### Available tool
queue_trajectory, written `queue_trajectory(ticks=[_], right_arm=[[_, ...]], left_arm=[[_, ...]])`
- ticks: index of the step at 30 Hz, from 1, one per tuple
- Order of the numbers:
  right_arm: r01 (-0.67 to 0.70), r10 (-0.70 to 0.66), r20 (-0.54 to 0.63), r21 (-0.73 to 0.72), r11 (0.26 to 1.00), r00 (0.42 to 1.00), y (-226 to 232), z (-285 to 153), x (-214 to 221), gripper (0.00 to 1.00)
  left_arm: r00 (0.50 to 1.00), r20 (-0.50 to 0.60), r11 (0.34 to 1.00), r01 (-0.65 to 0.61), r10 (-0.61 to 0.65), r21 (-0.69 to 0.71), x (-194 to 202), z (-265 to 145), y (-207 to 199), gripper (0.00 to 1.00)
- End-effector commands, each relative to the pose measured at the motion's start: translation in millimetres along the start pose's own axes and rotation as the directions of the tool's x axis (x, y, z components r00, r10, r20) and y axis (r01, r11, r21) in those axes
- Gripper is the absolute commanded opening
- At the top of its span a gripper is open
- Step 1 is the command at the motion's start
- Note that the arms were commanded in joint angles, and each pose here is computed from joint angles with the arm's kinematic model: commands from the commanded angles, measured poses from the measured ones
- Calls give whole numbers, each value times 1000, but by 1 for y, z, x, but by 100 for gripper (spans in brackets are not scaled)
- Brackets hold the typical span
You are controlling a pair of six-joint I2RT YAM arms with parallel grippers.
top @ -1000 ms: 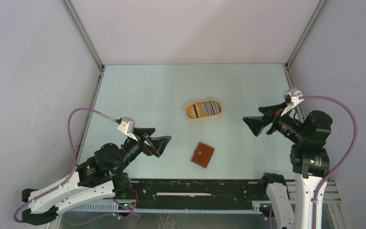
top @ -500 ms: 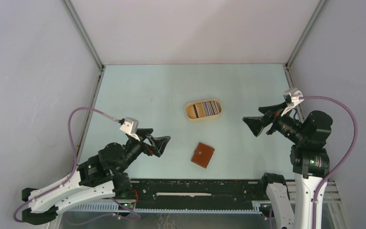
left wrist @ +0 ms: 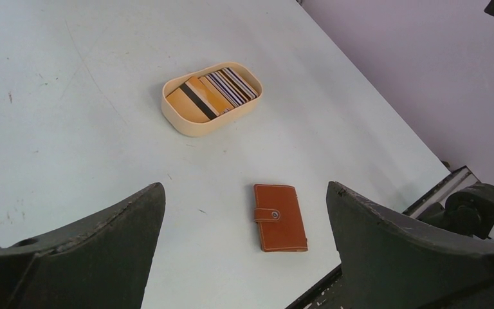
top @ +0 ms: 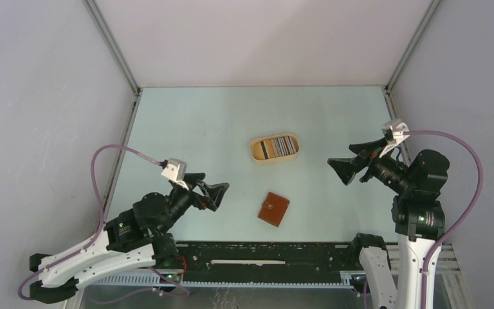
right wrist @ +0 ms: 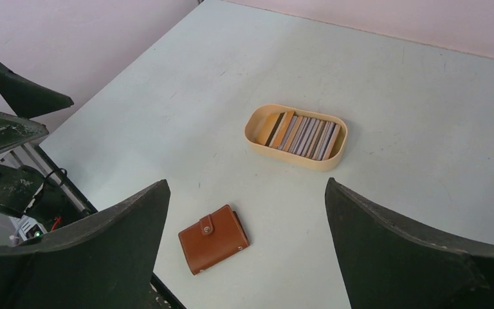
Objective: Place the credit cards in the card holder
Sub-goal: Reset both arms
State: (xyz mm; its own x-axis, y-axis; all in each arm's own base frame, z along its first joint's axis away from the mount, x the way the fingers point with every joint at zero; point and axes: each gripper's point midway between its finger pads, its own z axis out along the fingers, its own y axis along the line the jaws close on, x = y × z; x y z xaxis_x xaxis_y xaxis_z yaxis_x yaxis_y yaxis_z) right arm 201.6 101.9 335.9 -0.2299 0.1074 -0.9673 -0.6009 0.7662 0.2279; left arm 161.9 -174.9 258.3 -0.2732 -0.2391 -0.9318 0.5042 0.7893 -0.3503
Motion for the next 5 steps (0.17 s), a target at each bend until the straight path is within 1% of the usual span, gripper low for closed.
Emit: queue_trajectory(ticks=[1,5], right_arm=[[78,-78,35,-13,997,996,7,-5,-15,100],[93,-93,31,-1,996,995,3,-4,-15,100]], left_arm=[[999,42,1000,-7,7,-12,-16,-1,1,100],[999,42,1000,-17,18,-14,-16,-1,1,100]])
